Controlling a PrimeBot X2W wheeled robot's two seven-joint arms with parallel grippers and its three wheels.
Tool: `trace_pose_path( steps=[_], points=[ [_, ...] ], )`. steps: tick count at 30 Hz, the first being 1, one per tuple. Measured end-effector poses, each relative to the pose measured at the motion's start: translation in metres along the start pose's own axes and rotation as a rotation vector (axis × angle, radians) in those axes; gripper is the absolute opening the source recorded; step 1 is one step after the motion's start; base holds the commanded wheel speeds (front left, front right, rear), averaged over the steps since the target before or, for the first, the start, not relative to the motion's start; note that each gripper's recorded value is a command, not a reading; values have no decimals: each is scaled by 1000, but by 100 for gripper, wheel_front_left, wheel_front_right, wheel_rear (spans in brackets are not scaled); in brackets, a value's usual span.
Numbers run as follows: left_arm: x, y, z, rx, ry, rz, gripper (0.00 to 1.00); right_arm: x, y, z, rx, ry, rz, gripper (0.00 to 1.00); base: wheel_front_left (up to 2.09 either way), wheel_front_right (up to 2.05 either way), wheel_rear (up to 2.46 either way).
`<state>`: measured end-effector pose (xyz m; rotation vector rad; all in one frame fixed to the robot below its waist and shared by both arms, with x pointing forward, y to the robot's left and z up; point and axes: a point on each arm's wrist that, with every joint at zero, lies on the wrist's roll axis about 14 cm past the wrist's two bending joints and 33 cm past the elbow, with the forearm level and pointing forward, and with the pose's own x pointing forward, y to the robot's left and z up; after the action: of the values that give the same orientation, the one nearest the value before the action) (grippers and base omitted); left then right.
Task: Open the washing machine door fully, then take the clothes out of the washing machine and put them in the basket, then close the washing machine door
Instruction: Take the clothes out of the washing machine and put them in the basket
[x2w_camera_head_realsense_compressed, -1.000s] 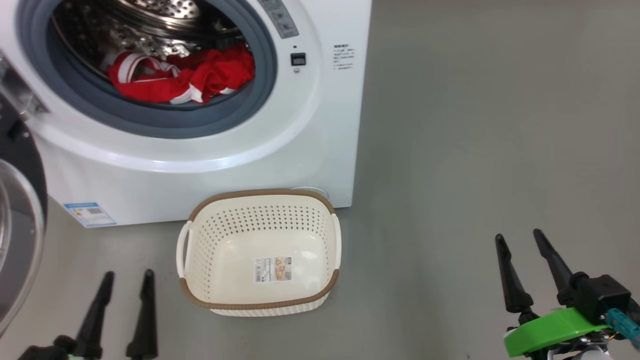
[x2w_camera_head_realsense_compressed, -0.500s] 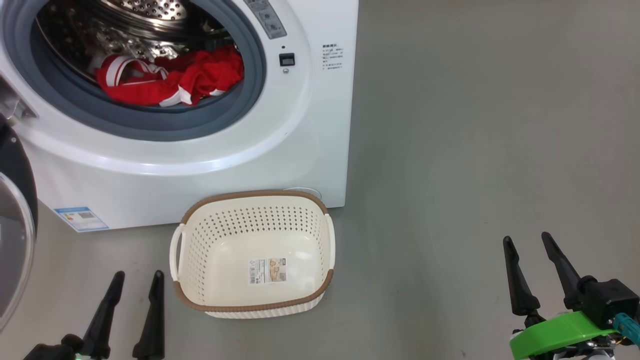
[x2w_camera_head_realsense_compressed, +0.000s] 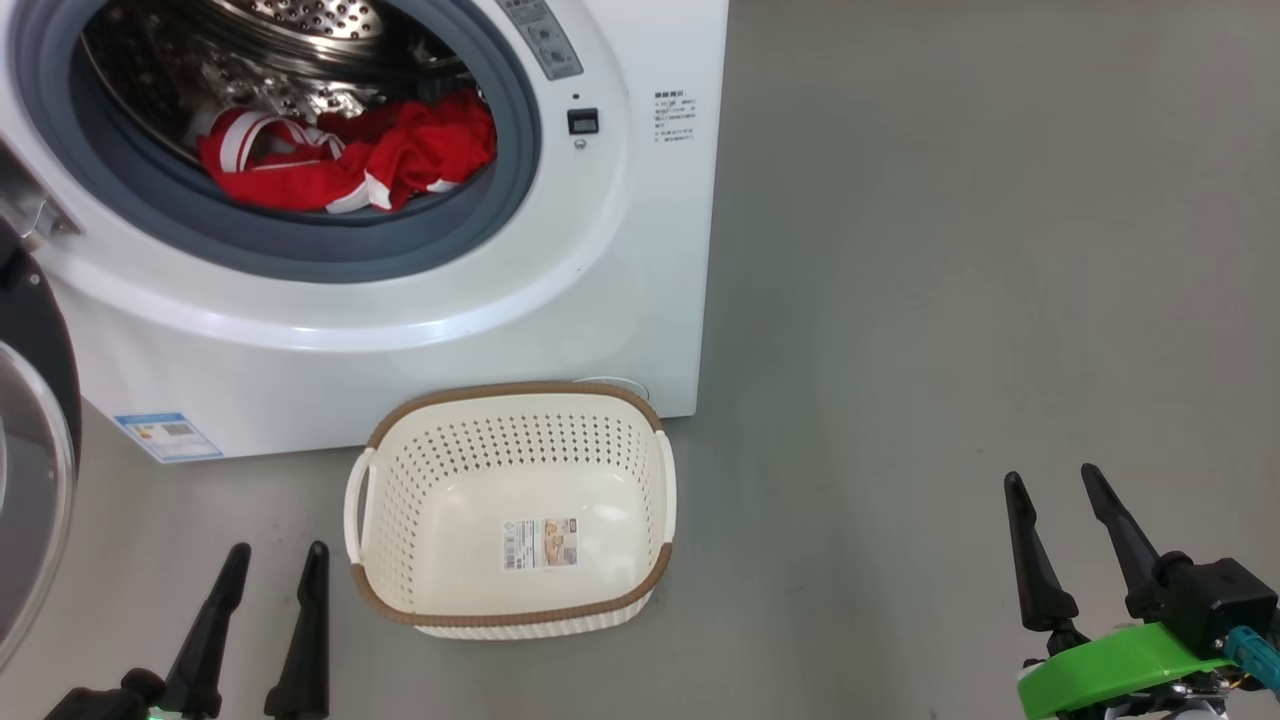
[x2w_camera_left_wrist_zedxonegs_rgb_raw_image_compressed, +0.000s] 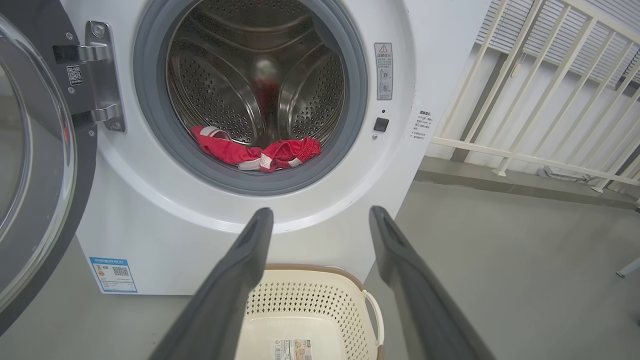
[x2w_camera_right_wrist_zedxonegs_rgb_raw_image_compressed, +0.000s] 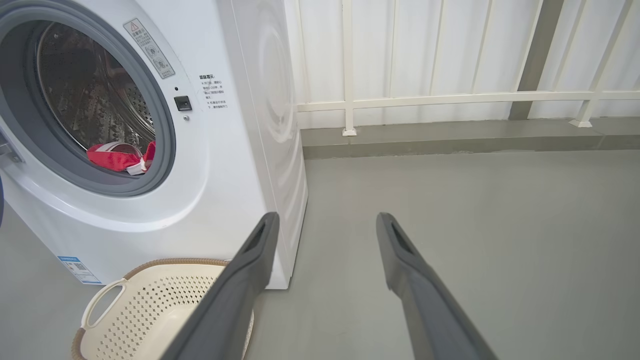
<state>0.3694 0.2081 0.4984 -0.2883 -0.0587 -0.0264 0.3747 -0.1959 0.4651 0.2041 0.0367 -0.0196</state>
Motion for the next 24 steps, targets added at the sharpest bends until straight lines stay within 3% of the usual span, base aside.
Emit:
trace_pose_path(
  steps=[24],
  points=[
    [6,5,-3,9,12,4,100,3,2,-8,9,24,5,100,106,-106,0]
  ],
)
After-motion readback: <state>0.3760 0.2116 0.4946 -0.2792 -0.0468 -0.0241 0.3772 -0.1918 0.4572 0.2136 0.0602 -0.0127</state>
